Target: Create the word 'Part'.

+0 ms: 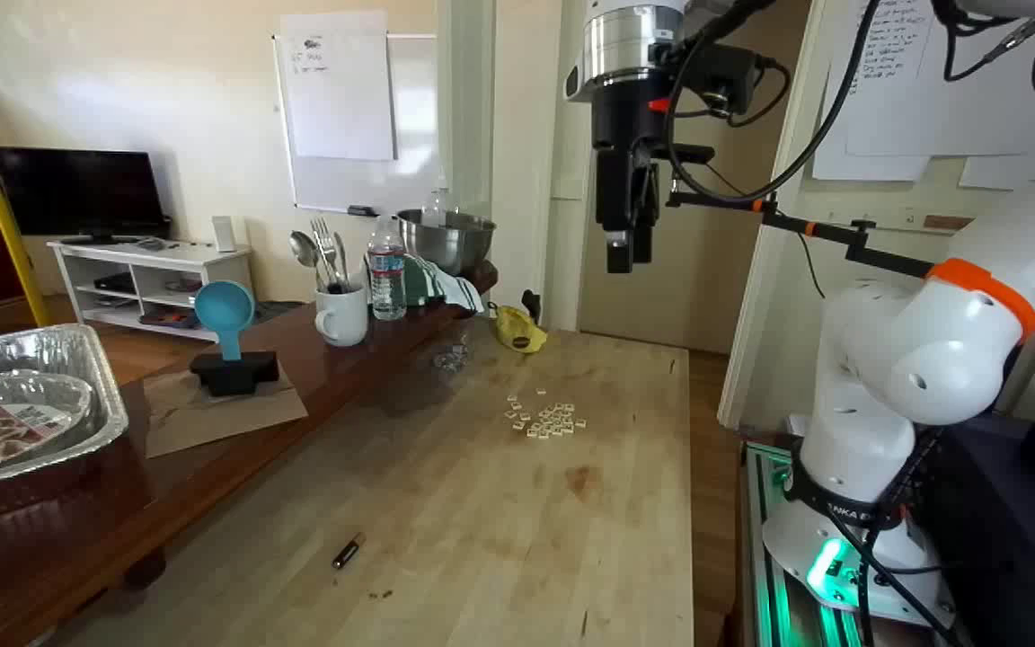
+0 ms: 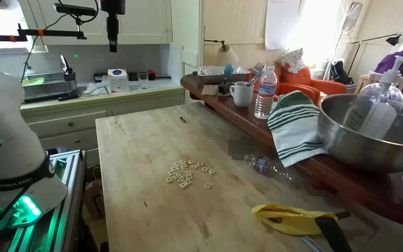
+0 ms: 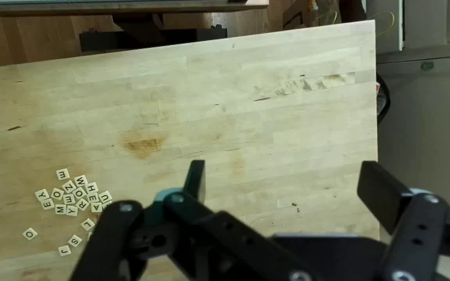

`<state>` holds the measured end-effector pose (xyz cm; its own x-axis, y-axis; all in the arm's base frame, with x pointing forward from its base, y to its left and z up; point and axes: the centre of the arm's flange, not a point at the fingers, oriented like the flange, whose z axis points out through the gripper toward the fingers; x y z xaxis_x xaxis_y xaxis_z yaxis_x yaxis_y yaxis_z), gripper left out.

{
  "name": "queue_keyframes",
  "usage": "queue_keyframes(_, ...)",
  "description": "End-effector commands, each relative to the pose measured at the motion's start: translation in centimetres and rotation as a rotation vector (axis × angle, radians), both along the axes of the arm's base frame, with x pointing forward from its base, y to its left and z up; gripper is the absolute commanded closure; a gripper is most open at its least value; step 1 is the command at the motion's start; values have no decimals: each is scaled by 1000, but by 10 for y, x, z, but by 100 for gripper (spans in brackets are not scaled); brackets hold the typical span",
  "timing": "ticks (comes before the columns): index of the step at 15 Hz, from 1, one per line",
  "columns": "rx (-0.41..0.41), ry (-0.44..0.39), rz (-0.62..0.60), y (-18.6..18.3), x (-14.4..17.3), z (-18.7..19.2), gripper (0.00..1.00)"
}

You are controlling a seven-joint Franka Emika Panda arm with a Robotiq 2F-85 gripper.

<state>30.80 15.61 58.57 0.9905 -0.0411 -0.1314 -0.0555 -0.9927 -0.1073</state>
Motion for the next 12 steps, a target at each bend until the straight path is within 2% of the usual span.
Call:
queue_keyframes(1, 0, 0, 0, 0, 0, 0, 0)
queue_keyframes(6, 0, 0, 0, 0, 0, 0, 0)
queue_keyframes(9, -50, -9, 1, -20, 19, -29, 0)
queue_keyframes(12, -73, -114, 13, -47, 42, -64, 0)
